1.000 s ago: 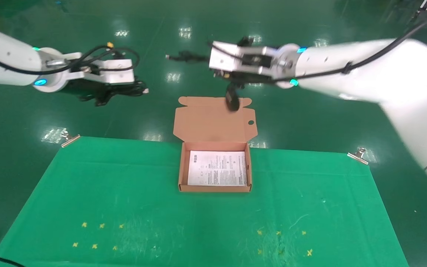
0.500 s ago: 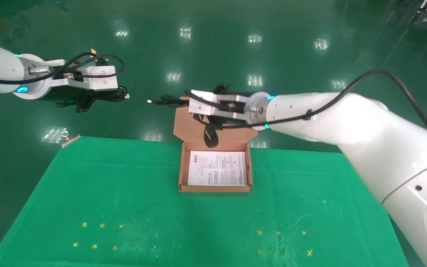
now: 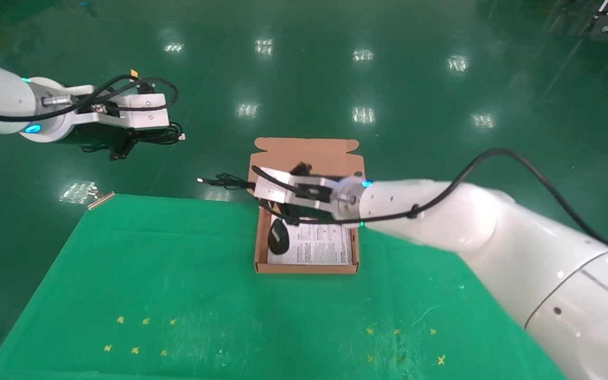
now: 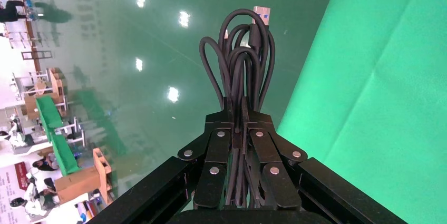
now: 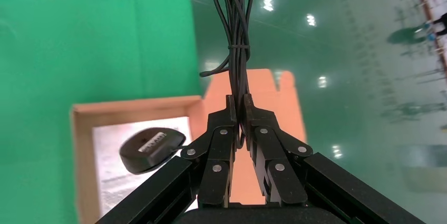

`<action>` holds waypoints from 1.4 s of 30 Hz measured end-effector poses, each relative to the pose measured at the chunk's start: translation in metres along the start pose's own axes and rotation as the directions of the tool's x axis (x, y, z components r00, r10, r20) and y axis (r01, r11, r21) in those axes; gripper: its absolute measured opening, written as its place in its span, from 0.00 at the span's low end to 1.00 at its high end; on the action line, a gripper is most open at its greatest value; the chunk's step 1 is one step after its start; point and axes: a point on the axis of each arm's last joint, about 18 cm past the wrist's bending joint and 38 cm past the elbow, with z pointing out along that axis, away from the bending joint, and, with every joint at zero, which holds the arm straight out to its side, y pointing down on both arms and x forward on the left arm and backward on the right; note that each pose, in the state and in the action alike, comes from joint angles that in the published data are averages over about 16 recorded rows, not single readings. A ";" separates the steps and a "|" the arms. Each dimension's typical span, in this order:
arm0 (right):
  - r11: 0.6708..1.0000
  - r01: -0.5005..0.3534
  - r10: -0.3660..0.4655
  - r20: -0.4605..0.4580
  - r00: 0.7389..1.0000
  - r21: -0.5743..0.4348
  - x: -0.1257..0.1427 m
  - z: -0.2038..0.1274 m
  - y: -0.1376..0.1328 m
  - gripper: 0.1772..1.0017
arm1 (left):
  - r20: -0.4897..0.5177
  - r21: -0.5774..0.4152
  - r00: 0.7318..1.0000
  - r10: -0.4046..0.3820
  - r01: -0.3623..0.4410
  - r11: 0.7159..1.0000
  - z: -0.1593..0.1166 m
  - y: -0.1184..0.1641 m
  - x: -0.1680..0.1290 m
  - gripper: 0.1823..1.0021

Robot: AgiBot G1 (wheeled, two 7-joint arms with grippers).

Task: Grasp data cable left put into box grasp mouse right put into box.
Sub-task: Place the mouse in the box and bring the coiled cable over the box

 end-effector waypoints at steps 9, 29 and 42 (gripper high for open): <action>0.984 -0.154 0.157 0.025 0.987 -0.084 -0.028 0.007 0.039 0.03 | 0.000 -0.001 1.000 0.000 0.000 1.000 0.000 0.000 0.000 0.02; 0.974 -0.187 0.190 0.015 0.982 -0.126 -0.029 0.004 0.058 0.13 | -0.006 0.018 1.000 0.002 -0.002 1.000 0.003 -0.007 0.005 0.02; 0.966 -0.058 0.032 -0.108 0.994 -0.250 0.043 -0.043 0.100 0.44 | -0.028 0.173 0.998 0.054 -0.048 0.984 0.059 -0.086 0.070 0.02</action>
